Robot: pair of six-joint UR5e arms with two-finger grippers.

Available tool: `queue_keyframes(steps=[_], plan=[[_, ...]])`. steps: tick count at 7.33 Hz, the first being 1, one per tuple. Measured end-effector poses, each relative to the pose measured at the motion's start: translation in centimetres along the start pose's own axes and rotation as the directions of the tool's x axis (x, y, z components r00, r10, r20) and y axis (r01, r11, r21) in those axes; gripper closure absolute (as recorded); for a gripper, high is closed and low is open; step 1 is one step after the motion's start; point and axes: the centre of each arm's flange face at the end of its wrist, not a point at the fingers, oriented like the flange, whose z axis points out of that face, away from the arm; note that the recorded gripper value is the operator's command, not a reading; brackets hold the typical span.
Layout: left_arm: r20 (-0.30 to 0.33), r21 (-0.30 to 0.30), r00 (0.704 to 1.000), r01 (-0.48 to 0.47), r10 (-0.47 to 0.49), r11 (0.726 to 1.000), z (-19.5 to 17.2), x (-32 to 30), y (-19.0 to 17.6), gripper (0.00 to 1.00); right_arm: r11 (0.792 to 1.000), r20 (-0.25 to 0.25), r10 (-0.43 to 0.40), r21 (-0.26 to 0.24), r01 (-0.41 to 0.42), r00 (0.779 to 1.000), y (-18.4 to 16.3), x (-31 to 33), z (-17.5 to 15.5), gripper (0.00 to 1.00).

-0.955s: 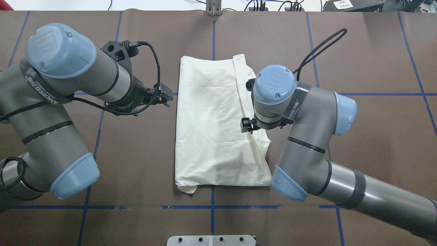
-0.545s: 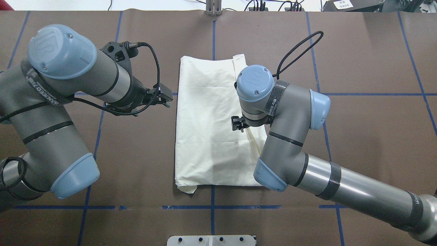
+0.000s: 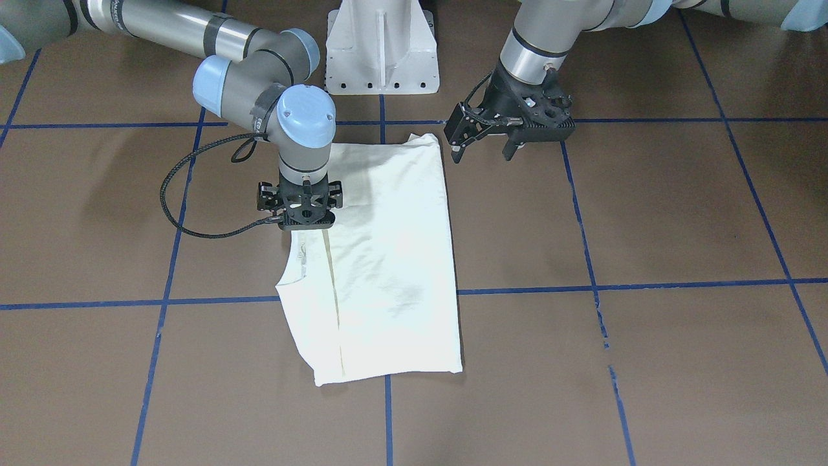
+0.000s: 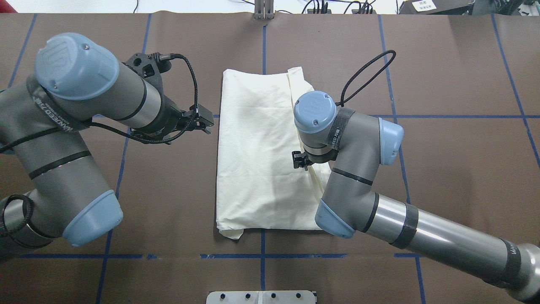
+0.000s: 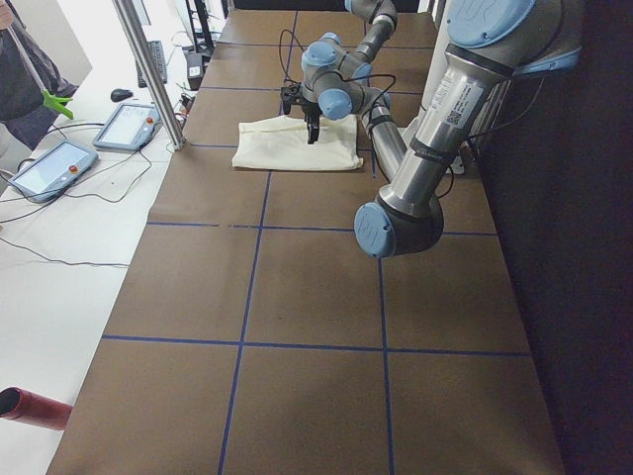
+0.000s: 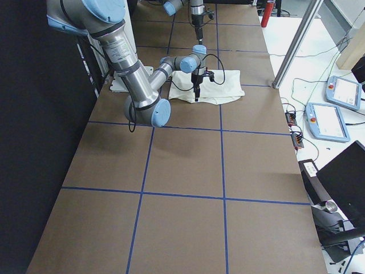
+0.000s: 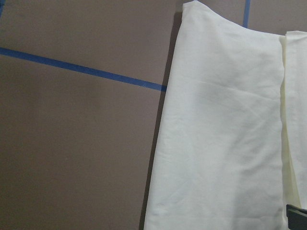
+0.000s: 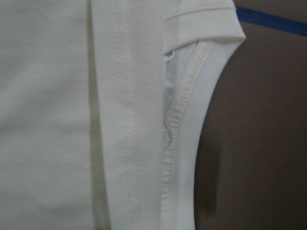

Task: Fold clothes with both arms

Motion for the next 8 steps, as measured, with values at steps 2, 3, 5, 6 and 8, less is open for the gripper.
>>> queue_keyframes(steps=[2,3,5,6,8], plan=[[-0.005,0.001,1.000,0.000,0.000,1.000,-0.1,0.2,0.0,0.00,1.000,-0.010,-0.004,-0.002,0.004,1.000,-0.4,1.0,0.4,0.00],[-0.008,-0.001,1.000,-0.001,0.001,1.000,-0.1,0.4,0.1,0.00,1.000,-0.017,-0.004,0.000,0.004,1.000,-1.2,2.5,0.5,0.00],[-0.013,-0.010,1.000,-0.003,0.002,1.000,0.0,0.9,0.7,0.00,1.000,-0.037,-0.020,-0.005,0.020,0.999,-3.4,8.1,0.9,0.00],[-0.014,-0.012,1.000,-0.004,0.004,1.000,0.0,1.0,0.9,0.00,1.000,-0.039,-0.030,-0.002,0.030,0.999,-4.2,11.2,0.6,0.00],[-0.015,-0.018,1.000,-0.004,0.004,1.000,0.2,1.1,1.3,0.00,0.999,0.040,-0.031,0.028,0.030,0.999,-4.9,12.7,-3.5,0.00]])
